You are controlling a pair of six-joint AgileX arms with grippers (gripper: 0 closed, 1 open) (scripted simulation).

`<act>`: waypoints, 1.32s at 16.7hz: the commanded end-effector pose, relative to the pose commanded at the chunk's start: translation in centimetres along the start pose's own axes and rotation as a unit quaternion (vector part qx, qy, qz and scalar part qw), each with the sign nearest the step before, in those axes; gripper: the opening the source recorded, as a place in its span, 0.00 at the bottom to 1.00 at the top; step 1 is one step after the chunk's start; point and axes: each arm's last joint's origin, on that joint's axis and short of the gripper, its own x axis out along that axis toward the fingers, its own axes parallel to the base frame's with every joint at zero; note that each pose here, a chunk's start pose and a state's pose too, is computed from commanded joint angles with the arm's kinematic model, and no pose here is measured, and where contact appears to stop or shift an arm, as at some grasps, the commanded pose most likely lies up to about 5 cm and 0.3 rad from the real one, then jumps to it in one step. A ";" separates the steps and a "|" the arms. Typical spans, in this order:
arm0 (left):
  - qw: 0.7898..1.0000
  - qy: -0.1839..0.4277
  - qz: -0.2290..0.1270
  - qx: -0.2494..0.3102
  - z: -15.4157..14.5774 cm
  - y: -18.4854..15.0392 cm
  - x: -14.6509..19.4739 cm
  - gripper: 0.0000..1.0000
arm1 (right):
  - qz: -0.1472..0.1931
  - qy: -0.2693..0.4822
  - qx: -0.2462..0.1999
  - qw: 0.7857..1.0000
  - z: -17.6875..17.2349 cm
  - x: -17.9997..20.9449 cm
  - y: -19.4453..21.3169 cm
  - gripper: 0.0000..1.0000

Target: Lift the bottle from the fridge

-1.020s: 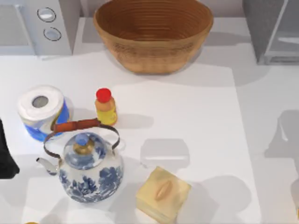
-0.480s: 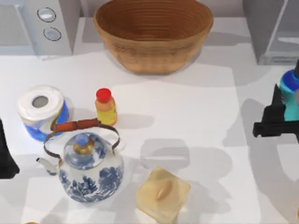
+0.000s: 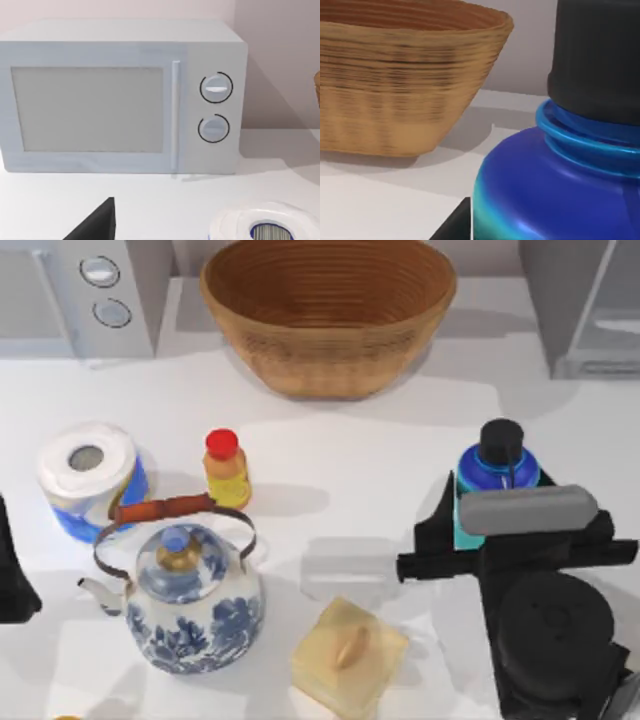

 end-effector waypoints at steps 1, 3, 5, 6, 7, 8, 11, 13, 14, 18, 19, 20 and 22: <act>1.000 0.000 0.000 0.000 0.0 0.0 0.0 1.00 | 0.000 -0.009 0.011 1.000 -0.2 -0.2 1.0 0.00; 1.000 0.000 0.000 0.000 0.0 0.0 0.0 1.00 | 0.001 -0.025 0.034 0.999 -0.4 -0.5 2.6 0.00; 1.000 0.000 0.000 0.000 0.0 0.0 0.0 1.00 | 0.002 -0.035 0.050 0.998 -0.4 -0.8 3.6 0.00; 1.000 0.000 0.000 0.000 0.0 0.0 0.0 1.00 | 0.002 -0.037 0.053 0.998 -0.4 -0.8 3.8 0.00; 1.000 0.000 0.000 0.000 0.0 0.0 0.0 1.00 | 0.002 -0.037 0.053 0.998 -0.4 -0.8 3.8 0.00; 1.000 0.000 0.000 0.000 0.0 0.0 0.0 1.00 | 0.002 -0.037 0.053 0.998 -0.4 -0.8 3.8 0.00; 1.000 0.000 0.000 0.000 0.0 0.0 0.0 1.00 | 0.003 -0.036 0.052 0.998 -0.5 -0.7 3.7 0.00; 1.000 0.000 0.000 0.000 0.0 0.0 0.0 1.00 | 0.009 -0.037 0.052 0.998 -0.8 0.1 4.0 0.00; 1.000 0.000 0.000 0.000 0.0 0.0 0.0 1.00 | 0.010 -0.036 0.050 0.998 -1.3 0.8 4.2 0.00; 1.000 0.000 0.000 0.000 0.0 0.0 0.0 1.00 | 0.003 -0.035 0.051 0.998 -3.0 4.3 4.3 0.00; 1.000 0.000 0.000 0.000 0.0 0.0 0.0 1.00 | 0.002 -0.037 0.052 0.998 -3.2 4.9 4.2 0.00; 1.000 0.000 0.000 0.000 0.0 0.0 0.0 1.00 | 0.002 -0.037 0.053 0.998 -3.2 5.0 4.2 0.00; 1.000 0.000 0.000 0.000 0.0 0.0 0.0 1.00 | 0.002 -0.037 0.053 0.998 -3.2 5.0 4.2 0.00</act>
